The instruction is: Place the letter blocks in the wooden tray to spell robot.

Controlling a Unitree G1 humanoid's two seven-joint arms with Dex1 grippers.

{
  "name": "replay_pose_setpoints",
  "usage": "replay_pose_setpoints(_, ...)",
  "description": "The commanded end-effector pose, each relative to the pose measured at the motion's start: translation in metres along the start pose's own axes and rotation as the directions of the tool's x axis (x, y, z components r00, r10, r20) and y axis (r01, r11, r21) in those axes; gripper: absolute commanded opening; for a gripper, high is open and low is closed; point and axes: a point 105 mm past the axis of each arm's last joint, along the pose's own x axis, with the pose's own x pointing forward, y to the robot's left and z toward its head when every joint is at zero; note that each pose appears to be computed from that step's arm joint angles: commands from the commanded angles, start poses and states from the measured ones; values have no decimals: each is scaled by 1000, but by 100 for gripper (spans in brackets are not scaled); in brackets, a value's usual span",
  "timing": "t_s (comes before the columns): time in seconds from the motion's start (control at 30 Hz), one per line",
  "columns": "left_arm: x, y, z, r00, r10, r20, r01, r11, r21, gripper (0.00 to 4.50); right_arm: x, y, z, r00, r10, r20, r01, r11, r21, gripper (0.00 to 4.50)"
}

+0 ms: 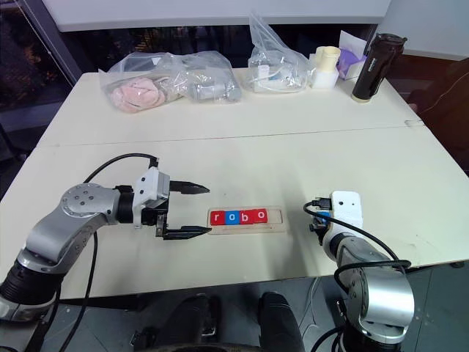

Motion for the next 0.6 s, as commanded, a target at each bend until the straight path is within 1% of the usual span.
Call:
replay_pose_setpoints(0.03, 1, -1, 11, 1000, -3, 26, 2, 999, 47, 450, 1, 2, -3, 998, 55, -20, -56, 997, -45, 357)
replay_pose_setpoints(0.07, 1, -2, 10, 1000, -5, 27, 4, 999, 47, 450, 1, -1, 4, 995, 100, -11, -100, 989, -110, 415)
replay_pose_setpoints(0.1, 1, -2, 10, 1000, -8, 27, 7, 999, 47, 450, -1, -2, 12, 987, 160, -13, -160, 970, -185, 446)
replay_pose_setpoints(0.13, 2, -2, 10, 1000, -10, 28, 9, 999, 48, 450, -3, -4, 19, 978, 207, -27, -207, 944, -259, 446)
replay_pose_setpoints(0.2, 2, -1, 11, 1000, -11, 29, 9, 999, 48, 450, -7, -6, 26, 956, 286, -65, -290, 891, -350, 446)
replay_pose_setpoints(0.27, 3, 1, 11, 999, -10, 31, 9, 999, 51, 450, -14, -8, 33, 921, 374, -108, -381, 805, -455, 446)
replay_pose_setpoints(0.33, 4, 2, 11, 999, -11, 34, 9, 999, 53, 450, -20, -9, 43, 878, 461, -130, -451, 702, -551, 446)
replay_pose_setpoints(0.4, 5, 3, 12, 999, -13, 36, 11, 998, 55, 450, -27, -7, 51, 806, 573, -147, -501, 529, -685, 446)
replay_pose_setpoints(0.43, 6, 3, 12, 999, -16, 36, 13, 998, 58, 450, -26, -13, 49, 785, 590, -188, -529, 482, -699, 446)
replay_pose_setpoints(0.5, 6, 4, 12, 999, -18, 33, 16, 998, 67, 450, -16, -27, 49, 770, 596, -225, -524, 391, -757, 446)
replay_pose_setpoints(0.6, 6, 5, 13, 999, -17, 32, 15, 997, 71, 450, -8, -41, 47, 735, 612, -293, -559, 301, -773, 446)
